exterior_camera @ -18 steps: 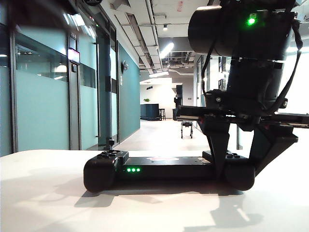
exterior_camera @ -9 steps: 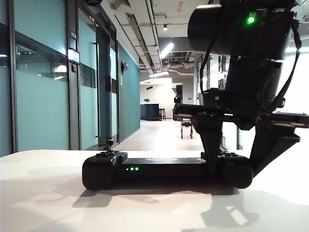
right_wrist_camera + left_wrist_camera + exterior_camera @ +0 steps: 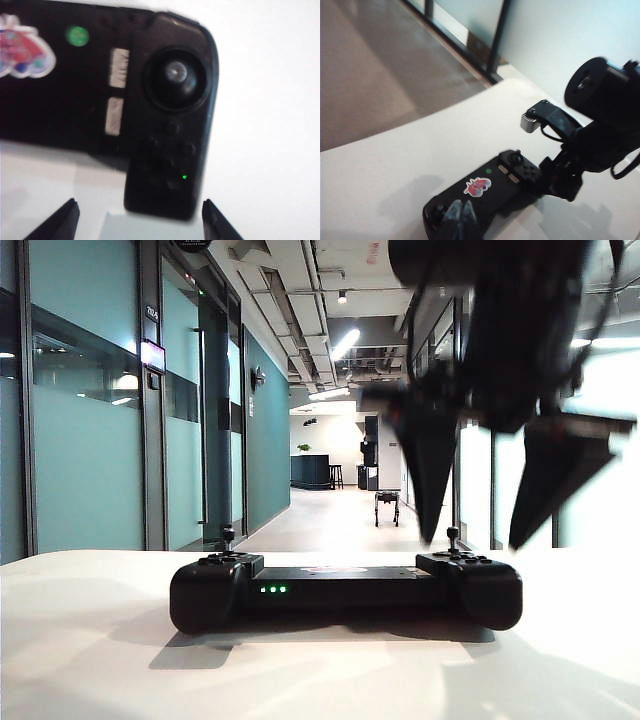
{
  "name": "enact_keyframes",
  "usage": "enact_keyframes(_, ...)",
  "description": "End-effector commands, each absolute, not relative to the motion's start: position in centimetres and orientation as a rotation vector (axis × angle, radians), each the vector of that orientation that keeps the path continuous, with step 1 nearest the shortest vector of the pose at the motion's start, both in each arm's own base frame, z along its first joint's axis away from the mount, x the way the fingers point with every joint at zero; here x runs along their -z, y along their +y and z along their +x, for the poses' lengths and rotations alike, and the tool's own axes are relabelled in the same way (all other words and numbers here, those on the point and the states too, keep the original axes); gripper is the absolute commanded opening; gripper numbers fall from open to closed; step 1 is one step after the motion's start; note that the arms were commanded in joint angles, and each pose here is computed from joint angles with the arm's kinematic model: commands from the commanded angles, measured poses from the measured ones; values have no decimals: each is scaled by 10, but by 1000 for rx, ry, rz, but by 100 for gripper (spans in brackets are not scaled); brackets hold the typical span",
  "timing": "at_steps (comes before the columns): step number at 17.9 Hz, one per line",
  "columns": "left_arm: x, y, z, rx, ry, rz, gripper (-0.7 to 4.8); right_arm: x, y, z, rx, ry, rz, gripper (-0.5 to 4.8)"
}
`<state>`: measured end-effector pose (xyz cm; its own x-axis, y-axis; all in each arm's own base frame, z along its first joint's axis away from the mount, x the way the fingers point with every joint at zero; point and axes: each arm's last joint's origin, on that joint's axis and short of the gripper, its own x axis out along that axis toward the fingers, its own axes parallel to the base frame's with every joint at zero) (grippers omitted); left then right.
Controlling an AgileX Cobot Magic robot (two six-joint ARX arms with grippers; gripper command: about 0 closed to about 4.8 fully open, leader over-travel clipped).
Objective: Push the left joystick on the remote control sitting on the white table forward to make the robot dog walk in a straight line until it approaches the door.
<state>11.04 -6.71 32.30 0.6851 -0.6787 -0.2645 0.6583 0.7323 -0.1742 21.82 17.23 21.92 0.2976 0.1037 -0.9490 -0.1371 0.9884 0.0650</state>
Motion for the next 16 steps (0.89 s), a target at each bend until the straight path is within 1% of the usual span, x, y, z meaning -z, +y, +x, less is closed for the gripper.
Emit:
enact_keyframes(1,-326,-61,102,680,301,-72,-6,-248,170,217,-134,1251,-119,337)
enact_keyframes(2,-326,-59,99,677,298,-73,-6,-258,169,216,-147,1226,-106,321)
enact_keyframes(3,-326,-57,95,670,299,-72,-6,-270,166,211,-175,1178,-93,236)
enact_keyframes(4,-325,-55,92,663,310,-69,-6,-280,162,206,-182,1136,-91,106)
enact_keyframes(5,-323,-53,89,657,329,-64,-6,-288,158,201,-161,1083,-96,0)
enact_keyframes(6,-321,-52,87,656,348,-53,-6,-296,153,197,-149,1029,-106,-6)
enact_keyframes(7,-319,-51,86,658,369,-48,-6,-306,149,192,-172,954,-127,-6)
enact_keyframes(10,-314,-49,81,667,327,-13,-6,-324,139,174,-278,739,-136,-6)
enact_keyframes(12,-307,-45,75,651,285,-13,-6,-324,132,159,-339,583,-90,-6)
enact_keyframes(16,-291,-42,69,646,151,-33,-6,-306,116,140,-383,421,-52,-6)
